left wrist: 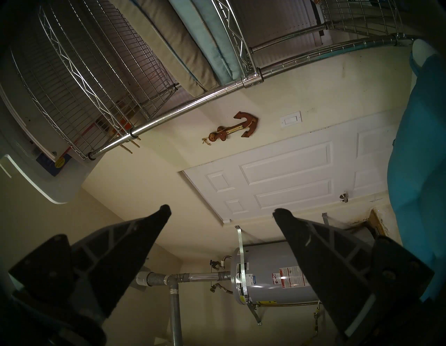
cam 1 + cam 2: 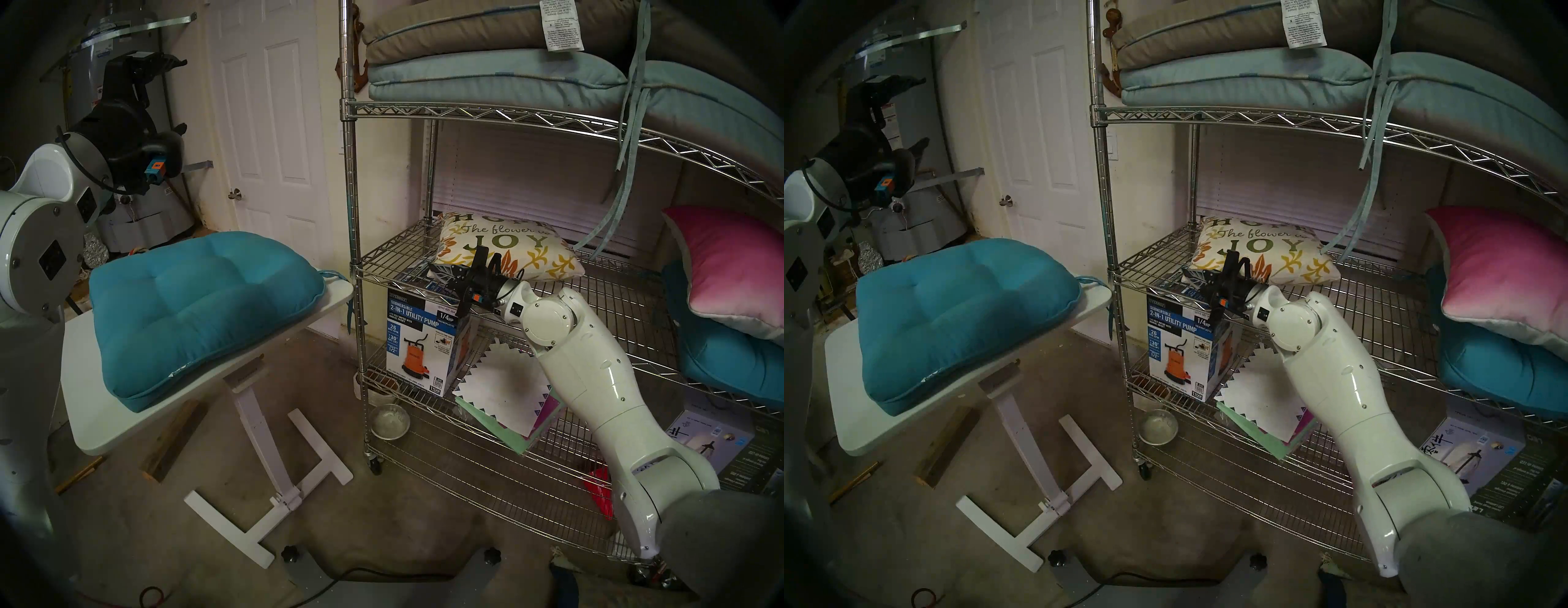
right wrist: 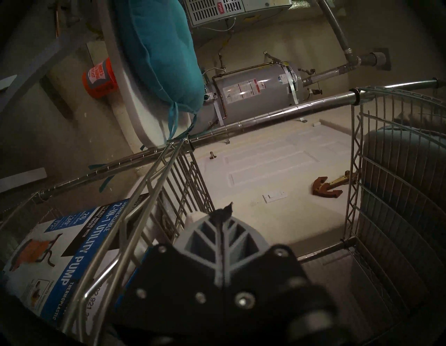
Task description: Put cushion on the shelf
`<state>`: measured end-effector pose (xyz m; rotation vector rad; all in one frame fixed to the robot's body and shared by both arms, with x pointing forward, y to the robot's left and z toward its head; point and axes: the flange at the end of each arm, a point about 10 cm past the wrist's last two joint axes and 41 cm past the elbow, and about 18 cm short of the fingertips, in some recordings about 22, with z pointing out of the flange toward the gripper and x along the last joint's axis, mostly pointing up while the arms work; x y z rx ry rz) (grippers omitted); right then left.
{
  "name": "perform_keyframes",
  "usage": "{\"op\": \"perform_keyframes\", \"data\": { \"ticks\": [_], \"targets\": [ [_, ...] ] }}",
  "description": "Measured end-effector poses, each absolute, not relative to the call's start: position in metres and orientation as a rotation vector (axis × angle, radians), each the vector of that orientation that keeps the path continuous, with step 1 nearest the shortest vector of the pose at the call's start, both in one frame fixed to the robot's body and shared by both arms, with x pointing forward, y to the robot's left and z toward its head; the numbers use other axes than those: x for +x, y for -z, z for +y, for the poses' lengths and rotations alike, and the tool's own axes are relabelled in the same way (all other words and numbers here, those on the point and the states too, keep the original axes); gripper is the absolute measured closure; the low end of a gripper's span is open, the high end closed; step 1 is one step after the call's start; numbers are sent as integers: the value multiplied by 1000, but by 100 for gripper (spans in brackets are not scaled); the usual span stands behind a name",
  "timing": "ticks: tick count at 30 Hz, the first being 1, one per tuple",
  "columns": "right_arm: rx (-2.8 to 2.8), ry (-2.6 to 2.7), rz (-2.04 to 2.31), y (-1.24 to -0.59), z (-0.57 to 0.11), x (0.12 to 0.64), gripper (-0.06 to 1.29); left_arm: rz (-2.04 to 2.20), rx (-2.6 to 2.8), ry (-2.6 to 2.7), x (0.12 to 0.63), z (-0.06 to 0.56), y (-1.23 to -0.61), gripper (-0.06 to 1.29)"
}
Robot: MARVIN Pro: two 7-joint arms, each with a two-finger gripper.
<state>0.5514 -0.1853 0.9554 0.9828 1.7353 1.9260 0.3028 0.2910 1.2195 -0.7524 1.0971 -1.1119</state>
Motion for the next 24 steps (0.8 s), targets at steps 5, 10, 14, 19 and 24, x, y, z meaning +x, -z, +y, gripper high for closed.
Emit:
{"op": "perform_keyframes", "data": {
  "ticks": [5, 10, 14, 19, 24],
  "targets": [
    [970, -1943, 1718, -959, -180, 557, 125, 1097, -752, 1112, 303, 291, -1220, -2],
    [955, -1961, 1691, -962, -181, 559, 125, 1097, -753, 1112, 303, 291, -1219, -2],
    [938, -1997, 1622, -971, -187, 555, 125, 1097, -753, 1112, 303, 291, -1219, -2],
    [920, -2077, 1485, -984, -196, 546, 124, 1097, -752, 1112, 303, 291, -1219, -2],
    [914, -2229, 1273, -996, -202, 533, 82, 1098, -752, 1112, 303, 291, -1220, -2]
  ]
}}
